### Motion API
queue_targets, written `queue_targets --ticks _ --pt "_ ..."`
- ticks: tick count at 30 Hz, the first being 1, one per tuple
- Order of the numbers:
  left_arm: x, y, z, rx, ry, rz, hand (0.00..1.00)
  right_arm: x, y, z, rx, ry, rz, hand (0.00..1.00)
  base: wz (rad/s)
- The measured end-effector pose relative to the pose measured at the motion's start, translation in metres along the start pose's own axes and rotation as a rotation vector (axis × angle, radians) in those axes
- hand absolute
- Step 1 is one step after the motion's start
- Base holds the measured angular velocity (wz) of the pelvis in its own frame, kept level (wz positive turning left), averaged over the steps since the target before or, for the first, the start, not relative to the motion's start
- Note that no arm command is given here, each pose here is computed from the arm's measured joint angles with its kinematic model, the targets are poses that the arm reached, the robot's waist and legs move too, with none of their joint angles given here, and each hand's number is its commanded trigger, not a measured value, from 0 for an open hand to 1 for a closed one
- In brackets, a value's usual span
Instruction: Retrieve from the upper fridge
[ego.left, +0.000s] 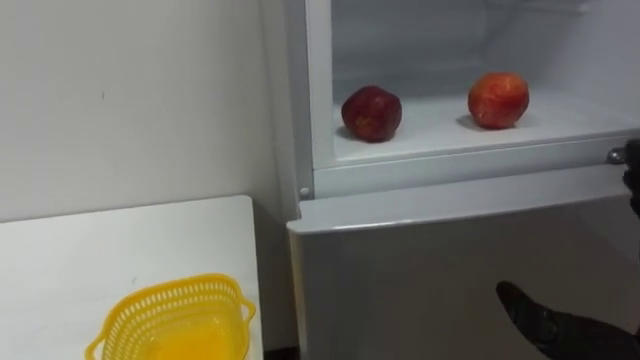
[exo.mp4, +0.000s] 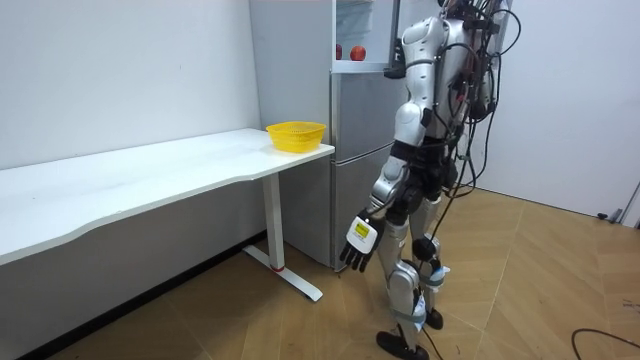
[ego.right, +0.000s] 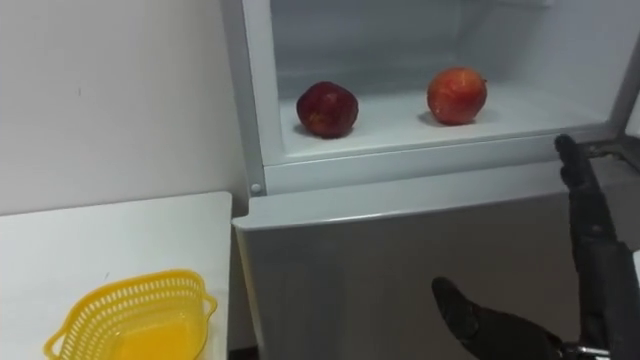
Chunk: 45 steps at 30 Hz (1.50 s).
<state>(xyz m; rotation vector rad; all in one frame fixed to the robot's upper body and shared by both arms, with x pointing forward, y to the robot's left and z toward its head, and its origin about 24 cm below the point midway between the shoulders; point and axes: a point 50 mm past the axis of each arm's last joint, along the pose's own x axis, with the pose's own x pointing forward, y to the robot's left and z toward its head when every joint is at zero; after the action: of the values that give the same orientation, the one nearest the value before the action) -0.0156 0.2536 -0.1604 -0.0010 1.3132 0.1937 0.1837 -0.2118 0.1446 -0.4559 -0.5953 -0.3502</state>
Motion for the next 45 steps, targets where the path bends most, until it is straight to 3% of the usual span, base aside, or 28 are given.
queue_targets --ticks 14,18,23,32,45 --pt "0.002 0.011 0.012 0.069 -0.005 0.053 0.00 0.039 -0.008 0.019 0.024 -0.188 -0.174 0.00 0.13" --pt "0.003 0.011 0.014 0.104 0.009 0.057 0.00 0.051 -0.009 0.011 0.015 -0.175 -0.205 0.00 0.18" --pt "0.004 0.000 0.009 0.270 0.066 0.019 0.00 0.062 -0.014 -0.007 -0.020 -0.099 -0.221 0.00 0.02" --pt "0.005 -0.002 0.011 0.350 0.096 0.001 0.00 0.091 -0.014 -0.021 -0.007 -0.055 -0.192 0.00 0.01" --pt "0.004 -0.001 0.003 0.339 0.157 0.000 0.00 0.093 -0.003 -0.027 -0.008 -0.003 -0.153 0.00 0.07"
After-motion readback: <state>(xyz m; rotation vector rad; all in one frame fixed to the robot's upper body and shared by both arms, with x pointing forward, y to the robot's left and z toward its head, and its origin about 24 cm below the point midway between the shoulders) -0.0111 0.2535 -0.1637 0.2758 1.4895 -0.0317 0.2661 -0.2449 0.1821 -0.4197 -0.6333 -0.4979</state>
